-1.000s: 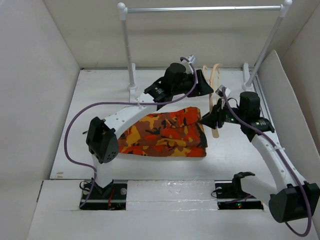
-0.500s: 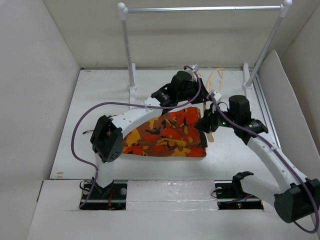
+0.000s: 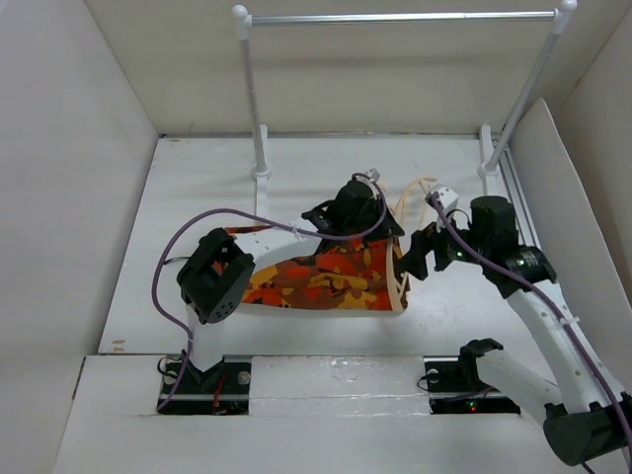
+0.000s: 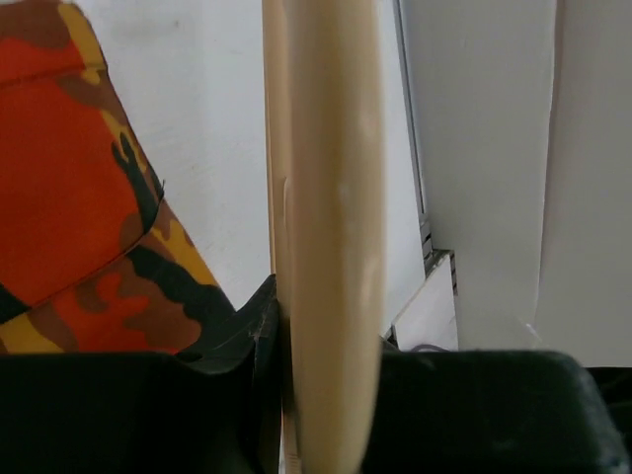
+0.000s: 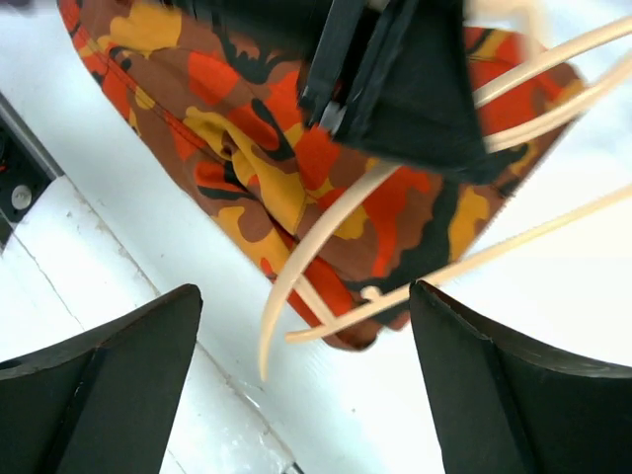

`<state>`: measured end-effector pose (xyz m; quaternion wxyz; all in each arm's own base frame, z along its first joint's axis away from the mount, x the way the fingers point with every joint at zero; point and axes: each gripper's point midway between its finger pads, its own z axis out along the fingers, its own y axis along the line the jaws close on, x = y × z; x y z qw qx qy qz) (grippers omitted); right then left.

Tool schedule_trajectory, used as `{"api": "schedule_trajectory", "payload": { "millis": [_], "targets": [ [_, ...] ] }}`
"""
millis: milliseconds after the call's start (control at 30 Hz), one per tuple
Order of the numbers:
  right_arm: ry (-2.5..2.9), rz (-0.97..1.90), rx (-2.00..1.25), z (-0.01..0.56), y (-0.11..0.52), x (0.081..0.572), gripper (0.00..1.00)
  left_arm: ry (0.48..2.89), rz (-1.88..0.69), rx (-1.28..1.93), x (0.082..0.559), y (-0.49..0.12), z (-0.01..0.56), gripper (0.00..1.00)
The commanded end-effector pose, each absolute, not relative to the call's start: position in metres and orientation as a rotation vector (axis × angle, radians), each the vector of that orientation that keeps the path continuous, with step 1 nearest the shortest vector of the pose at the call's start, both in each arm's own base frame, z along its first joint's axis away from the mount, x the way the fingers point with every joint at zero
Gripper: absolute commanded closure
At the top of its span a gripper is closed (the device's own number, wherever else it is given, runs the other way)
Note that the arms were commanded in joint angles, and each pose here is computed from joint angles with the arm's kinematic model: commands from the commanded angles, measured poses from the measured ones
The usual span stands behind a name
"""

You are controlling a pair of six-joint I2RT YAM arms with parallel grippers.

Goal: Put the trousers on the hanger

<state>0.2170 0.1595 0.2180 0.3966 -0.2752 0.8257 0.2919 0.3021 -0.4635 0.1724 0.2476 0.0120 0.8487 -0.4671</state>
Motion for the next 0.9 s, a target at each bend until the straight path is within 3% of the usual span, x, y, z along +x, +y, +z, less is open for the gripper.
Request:
{"api": "schedule_trajectory", "payload": {
  "millis": [0,67,167,200,267,400,567,700,767,867],
  "targets": [
    [2.06,0.678,-0.672,0.248,0.142,0.208,0.08,2.112,-1.476,0.007,0.29,-0.476,0.234,1.0],
    [2.066,0.646,-0.637,0.249,0.133,0.213,0.12,2.117,-1.502,-0.029,0.285,-0.477,0.23,1.0],
    [2.093,0.627,-0.584,0.236,0.124,0.225,0.65,2.126,-1.518,-0.078,0.276,-0.478,0.217,1.0],
    [2.077,0.637,-0.592,0.233,0.128,0.234,0.89,2.125,-1.515,-0.092,0.273,-0.478,0.209,1.0],
    [2.114,0.658,-0.573,0.21,0.128,0.241,0.99,2.137,-1.517,-0.119,0.269,-0.479,0.2,1.0],
    [2.129,0.632,-0.521,0.182,0.122,0.266,1.0,2.134,-1.477,-0.198,0.27,-0.473,0.169,1.0],
    [2.164,0.696,-0.451,0.141,0.123,0.281,0.94,2.15,-1.427,-0.273,0.276,-0.466,0.139,1.0],
    [2.151,0.721,-0.453,0.119,0.127,0.294,0.6,2.139,-1.384,-0.302,0.282,-0.462,0.133,1.0],
    [2.156,0.744,-0.449,0.111,0.13,0.296,0.53,2.155,-1.363,-0.297,0.283,-0.463,0.127,1.0],
    [2.172,0.775,-0.474,0.096,0.138,0.298,0.53,2.183,-1.337,-0.296,0.284,-0.464,0.116,1.0]
  ]
}}
